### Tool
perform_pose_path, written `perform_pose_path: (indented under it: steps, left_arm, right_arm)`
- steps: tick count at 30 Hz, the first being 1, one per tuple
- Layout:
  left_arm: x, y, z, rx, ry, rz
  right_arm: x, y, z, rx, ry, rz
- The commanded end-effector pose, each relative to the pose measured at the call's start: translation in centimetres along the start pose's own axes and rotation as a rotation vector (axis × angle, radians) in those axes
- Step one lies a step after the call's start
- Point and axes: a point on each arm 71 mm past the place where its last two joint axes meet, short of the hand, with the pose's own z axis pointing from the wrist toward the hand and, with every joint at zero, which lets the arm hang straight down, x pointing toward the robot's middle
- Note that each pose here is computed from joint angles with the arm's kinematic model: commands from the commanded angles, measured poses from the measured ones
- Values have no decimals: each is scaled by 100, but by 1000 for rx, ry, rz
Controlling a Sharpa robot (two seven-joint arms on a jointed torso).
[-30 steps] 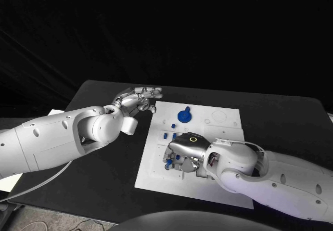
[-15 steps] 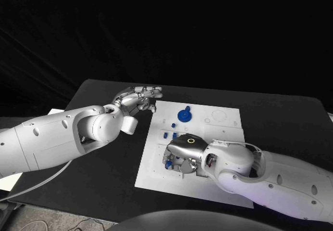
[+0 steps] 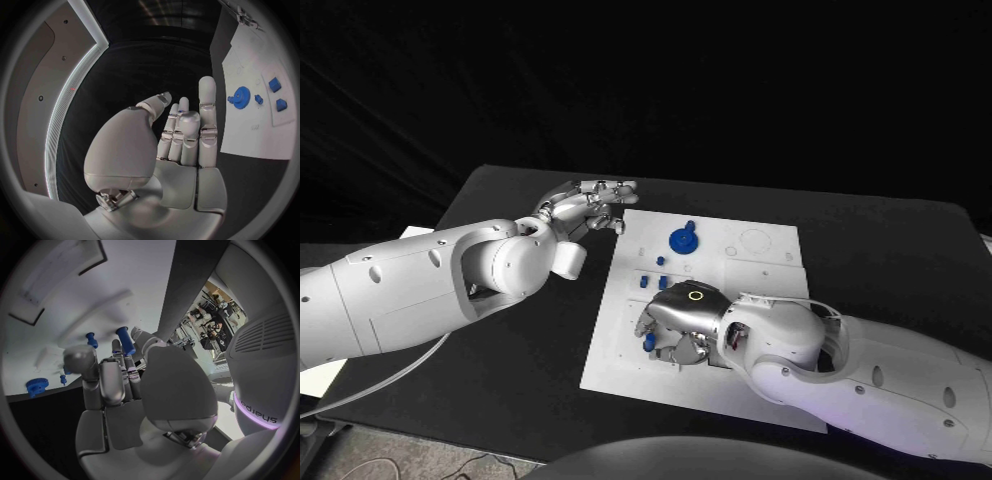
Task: Assemble the parts on the task board
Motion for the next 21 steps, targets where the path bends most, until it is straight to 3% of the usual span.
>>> perform_pose_path:
  steps: [1, 6, 12, 21]
  left_arm:
    - [25, -4, 2, 3, 20, -10]
    - [24, -3, 3, 2, 19, -10]
    - [18, -4, 3, 2, 18, -10]
    - [13, -3, 4, 3, 17, -9]
  right_arm:
    - [-15, -4, 0, 6, -26, -11]
    - [-75, -3, -36, 1, -109, -5]
    - [-129, -17, -151, 4, -164, 11]
    - [-316, -227, -521, 82, -225, 80]
